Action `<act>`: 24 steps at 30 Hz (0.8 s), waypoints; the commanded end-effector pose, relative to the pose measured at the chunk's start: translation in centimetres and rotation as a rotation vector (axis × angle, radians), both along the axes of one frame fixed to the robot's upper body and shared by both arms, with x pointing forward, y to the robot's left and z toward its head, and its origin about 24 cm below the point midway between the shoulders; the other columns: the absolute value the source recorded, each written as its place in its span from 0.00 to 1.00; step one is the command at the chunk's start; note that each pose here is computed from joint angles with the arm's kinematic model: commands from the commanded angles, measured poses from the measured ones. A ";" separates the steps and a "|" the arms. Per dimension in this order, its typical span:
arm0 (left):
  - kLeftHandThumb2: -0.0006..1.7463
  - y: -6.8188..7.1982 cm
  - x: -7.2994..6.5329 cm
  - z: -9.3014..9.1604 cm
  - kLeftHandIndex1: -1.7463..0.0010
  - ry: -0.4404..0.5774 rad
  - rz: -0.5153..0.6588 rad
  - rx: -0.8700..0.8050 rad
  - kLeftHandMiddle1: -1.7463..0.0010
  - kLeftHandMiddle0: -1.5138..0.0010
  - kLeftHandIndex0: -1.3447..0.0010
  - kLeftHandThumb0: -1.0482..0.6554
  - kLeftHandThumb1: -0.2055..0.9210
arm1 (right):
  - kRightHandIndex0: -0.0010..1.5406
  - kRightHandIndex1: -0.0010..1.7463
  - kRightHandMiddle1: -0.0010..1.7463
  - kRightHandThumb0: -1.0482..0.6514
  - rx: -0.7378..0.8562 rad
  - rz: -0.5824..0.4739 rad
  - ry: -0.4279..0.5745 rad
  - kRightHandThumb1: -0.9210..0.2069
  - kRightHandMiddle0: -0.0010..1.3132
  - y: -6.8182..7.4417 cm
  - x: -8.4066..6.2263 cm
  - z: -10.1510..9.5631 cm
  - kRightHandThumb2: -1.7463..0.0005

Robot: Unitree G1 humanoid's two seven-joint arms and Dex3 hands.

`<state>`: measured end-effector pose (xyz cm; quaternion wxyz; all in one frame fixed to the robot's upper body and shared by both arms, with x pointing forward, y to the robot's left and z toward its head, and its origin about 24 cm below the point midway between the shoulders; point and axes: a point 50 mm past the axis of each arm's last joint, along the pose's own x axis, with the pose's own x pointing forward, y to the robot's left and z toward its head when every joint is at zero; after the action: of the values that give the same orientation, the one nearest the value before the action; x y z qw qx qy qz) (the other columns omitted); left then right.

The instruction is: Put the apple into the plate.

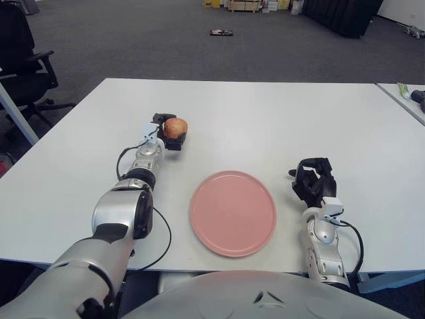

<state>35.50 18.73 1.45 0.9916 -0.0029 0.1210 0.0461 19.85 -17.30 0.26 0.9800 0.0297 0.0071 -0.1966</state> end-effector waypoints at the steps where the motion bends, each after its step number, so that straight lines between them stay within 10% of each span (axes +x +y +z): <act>1: 0.88 0.1 0.8 1.9 0.00 -0.114 -0.005 -0.060 0.03 0.50 0.59 0.62 0.29 | 0.35 0.76 1.00 0.40 0.014 0.005 -0.029 0.18 0.24 0.3 0.5 0.4 0.53; 15: 0.90 -1.3 0.2 4.3 0.00 -0.369 -0.126 -0.208 0.04 0.48 0.57 0.62 0.26 | 0.35 0.75 1.00 0.40 0.027 0.003 -0.033 0.18 0.24 0.5 0.6 0.4 0.54; 24: 0.89 -2.7 -1.8 6.4 0.00 -0.604 -0.287 0.015 0.08 0.45 0.57 0.62 0.25 | 0.36 0.74 1.00 0.40 0.021 0.012 -0.035 0.17 0.23 0.7 0.6 0.5 0.55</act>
<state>34.10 16.39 6.33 0.9880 -0.0344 -0.1262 -0.0825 19.99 -17.08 0.33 0.9812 0.0310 0.0053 -0.1902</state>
